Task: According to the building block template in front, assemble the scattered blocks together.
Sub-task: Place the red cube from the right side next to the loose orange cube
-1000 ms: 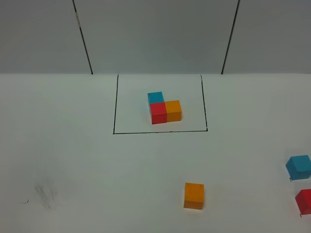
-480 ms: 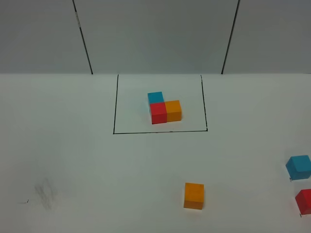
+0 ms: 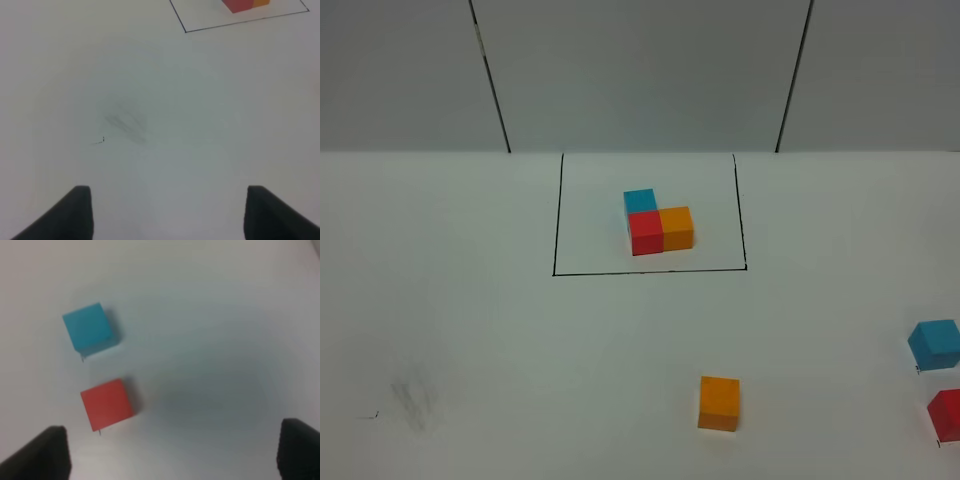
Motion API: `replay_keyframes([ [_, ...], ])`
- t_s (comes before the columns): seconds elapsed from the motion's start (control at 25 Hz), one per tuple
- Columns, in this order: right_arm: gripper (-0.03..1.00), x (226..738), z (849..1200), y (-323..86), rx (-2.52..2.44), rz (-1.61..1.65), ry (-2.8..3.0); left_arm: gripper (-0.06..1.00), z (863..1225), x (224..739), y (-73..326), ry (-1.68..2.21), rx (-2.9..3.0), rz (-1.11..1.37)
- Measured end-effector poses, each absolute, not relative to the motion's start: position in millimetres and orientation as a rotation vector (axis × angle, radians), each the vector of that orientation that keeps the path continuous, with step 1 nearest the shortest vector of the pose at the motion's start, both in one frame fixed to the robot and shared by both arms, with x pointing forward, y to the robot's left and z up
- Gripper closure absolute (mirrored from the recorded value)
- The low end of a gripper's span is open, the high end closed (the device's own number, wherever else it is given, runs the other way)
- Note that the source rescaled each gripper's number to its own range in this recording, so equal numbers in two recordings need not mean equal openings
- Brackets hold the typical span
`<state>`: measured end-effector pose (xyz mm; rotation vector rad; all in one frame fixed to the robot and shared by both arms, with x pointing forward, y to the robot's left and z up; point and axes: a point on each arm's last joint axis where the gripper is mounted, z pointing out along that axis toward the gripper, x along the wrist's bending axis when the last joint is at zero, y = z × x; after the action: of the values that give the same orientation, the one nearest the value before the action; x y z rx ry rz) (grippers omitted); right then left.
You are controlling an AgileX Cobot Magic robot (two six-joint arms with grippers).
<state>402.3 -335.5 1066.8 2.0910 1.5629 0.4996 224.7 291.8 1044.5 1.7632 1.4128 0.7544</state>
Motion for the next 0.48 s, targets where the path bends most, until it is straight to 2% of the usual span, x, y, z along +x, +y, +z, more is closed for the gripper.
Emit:
replay_keyframes([
  [0.48, 0.21, 441, 1008, -339, 2.312, 0.359, 1.669, 0.41, 1045, 225, 292, 1.413, 1.763, 0.754],
])
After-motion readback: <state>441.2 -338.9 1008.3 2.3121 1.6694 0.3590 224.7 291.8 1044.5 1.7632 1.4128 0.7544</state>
